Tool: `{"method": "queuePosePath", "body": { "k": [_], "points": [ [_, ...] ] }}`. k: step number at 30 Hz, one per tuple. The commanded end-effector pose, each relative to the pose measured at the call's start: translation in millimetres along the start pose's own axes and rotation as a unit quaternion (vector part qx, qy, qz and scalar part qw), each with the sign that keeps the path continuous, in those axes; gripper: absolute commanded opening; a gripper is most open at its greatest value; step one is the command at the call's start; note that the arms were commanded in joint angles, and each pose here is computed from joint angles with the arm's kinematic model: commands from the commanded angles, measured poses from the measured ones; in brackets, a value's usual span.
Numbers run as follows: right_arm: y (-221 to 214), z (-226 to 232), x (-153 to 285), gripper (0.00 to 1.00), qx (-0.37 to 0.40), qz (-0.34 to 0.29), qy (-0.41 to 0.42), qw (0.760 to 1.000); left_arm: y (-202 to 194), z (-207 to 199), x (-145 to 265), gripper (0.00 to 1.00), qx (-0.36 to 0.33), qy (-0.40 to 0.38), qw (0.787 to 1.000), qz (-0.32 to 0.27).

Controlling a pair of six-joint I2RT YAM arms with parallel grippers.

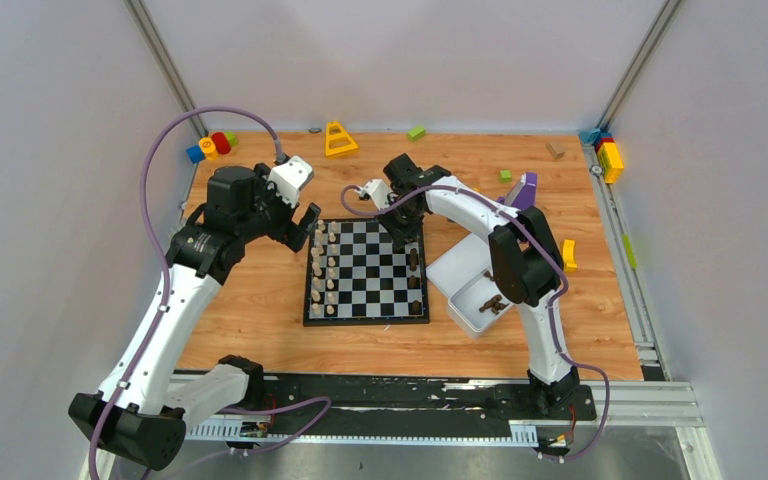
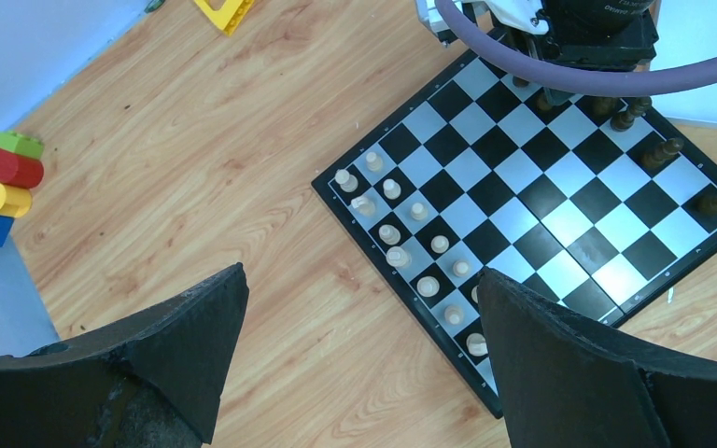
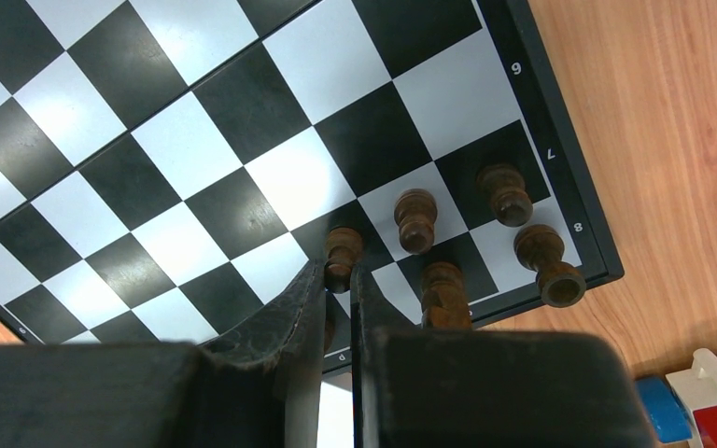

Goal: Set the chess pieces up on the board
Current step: Place the chess piece on the chessboard.

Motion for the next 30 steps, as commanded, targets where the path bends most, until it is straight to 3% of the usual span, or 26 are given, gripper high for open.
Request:
{"method": "queuePosePath", "body": {
  "k": [1, 8, 19, 25, 30],
  "points": [
    [3, 4, 14, 0.00, 0.011, -0.010, -0.009, 1.000, 7, 5, 1, 1.00, 0.002, 0.009, 1.000, -0.018],
    [2, 8, 9, 0.05, 0.011, -0.005, -0.004, 1.000, 7, 5, 1, 1.00, 0.001, 0.010, 1.000, -0.018],
    [18, 16, 22, 0.33, 0.002, -0.035, 0.005, 0.999, 5, 4, 0, 1.00, -0.001, 0.008, 1.000, -0.016],
    [39, 30, 70, 0.44, 0.008, -0.102, 0.021, 0.995, 5, 4, 1, 1.00, -0.004, 0.009, 1.000, -0.017],
    [37, 38, 113, 0.46, 0.015, -0.152, 0.029, 0.988, 5, 4, 1, 1.00, -0.006, 0.008, 1.000, -0.017]
  ]
}}
Point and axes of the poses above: each gripper's point midway between its finger pads, its own x axis back along the fingers, its own z axis along the line the jaws close on, y = z × x, the point moved 5 cm from there along x, back along the fingers, and after that the axes turned 15 degrees about -x, right-handed, at the moved point
